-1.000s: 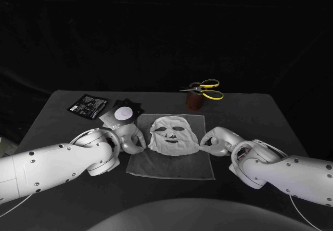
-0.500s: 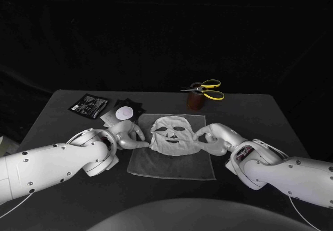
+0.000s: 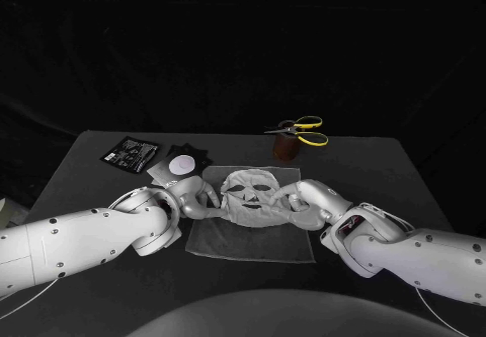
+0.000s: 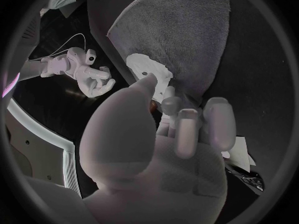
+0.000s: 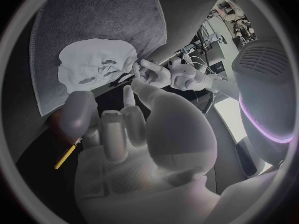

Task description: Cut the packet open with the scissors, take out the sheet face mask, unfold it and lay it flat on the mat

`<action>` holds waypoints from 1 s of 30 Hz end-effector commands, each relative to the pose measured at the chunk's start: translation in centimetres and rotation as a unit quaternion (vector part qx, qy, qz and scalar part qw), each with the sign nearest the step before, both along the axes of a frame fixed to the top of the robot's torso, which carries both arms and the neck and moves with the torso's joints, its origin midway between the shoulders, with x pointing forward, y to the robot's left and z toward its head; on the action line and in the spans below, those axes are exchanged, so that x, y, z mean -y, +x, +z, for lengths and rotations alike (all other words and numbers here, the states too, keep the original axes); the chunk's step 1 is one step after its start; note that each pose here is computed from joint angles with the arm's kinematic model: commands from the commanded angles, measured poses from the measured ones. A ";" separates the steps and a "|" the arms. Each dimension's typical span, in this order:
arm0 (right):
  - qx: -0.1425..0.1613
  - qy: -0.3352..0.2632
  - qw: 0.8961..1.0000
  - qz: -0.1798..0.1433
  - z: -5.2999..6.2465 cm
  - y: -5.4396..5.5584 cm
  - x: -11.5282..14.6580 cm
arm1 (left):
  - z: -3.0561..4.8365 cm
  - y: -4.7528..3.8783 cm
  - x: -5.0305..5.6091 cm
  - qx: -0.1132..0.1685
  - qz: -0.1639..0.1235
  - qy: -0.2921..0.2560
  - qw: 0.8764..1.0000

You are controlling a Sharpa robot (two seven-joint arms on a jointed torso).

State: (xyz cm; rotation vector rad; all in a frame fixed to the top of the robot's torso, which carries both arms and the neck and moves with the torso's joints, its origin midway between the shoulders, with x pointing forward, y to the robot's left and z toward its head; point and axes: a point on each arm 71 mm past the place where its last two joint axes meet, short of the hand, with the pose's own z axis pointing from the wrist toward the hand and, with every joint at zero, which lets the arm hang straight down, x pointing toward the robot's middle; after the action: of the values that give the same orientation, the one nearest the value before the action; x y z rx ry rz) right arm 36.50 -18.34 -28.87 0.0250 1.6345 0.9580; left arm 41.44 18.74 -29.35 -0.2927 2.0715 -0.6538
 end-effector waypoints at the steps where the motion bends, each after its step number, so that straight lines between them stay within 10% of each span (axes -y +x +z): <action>1: 0.017 -0.014 1.000 0.017 0.1 -0.2 -0.4 | -0.09 0.07 0.5 0.014 -0.030 0.025 0.999; 30: 0.019 -0.019 1.000 0.011 0.0 -0.1 -0.4 | -0.72 0.17 0.9 0.005 -0.049 0.087 0.995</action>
State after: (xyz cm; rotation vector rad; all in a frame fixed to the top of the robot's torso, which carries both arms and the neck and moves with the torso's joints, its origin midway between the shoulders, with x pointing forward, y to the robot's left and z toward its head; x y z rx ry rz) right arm 36.41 -17.97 -28.83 -0.0273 1.6225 0.9418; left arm 41.78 17.98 -29.83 -0.1267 2.0939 -0.5576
